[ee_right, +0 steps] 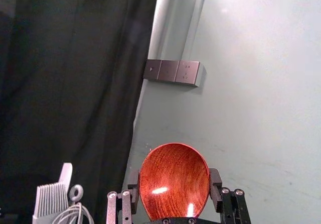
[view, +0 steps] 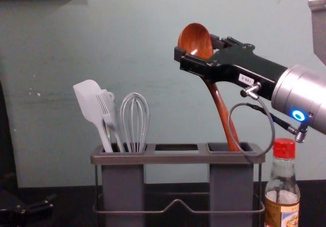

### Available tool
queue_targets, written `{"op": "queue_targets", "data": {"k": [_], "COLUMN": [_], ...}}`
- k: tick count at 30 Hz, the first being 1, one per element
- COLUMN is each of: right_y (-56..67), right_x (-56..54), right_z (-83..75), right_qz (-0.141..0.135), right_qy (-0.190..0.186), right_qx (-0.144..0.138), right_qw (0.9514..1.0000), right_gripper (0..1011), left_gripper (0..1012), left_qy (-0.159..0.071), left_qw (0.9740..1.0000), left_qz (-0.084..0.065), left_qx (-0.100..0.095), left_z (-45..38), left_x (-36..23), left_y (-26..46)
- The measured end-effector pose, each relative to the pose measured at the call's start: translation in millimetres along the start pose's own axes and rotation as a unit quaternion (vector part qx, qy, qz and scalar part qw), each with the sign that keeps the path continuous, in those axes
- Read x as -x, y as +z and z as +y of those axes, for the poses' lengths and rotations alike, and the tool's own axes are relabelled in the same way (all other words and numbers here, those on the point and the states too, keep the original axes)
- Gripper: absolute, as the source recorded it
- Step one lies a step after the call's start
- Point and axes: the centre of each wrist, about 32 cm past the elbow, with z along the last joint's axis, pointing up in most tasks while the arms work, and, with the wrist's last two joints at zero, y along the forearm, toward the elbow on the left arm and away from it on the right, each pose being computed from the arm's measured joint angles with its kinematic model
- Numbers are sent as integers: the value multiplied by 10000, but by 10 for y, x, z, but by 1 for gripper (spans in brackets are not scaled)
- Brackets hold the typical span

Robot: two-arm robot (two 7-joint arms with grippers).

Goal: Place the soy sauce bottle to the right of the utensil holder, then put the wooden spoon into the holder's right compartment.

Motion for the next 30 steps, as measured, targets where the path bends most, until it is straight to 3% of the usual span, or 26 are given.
{"op": "queue_targets", "data": {"k": [11, 30], "right_y": [-133, -245], "right_x": [27, 118], "right_z": [-48, -188], "right_qz": [42, 140], "right_qy": [-53, -26], "right_qx": [50, 201], "right_qw": [10000, 9997], "right_gripper": [837, 837], "left_gripper": [1005, 1005], "left_qy": [0, 0], "left_qw": [10000, 10000], "left_qz": [0, 0], "left_qx": [0, 0], "left_z": [0, 0], "left_x": [0, 0], "left_y": [0, 0]}}
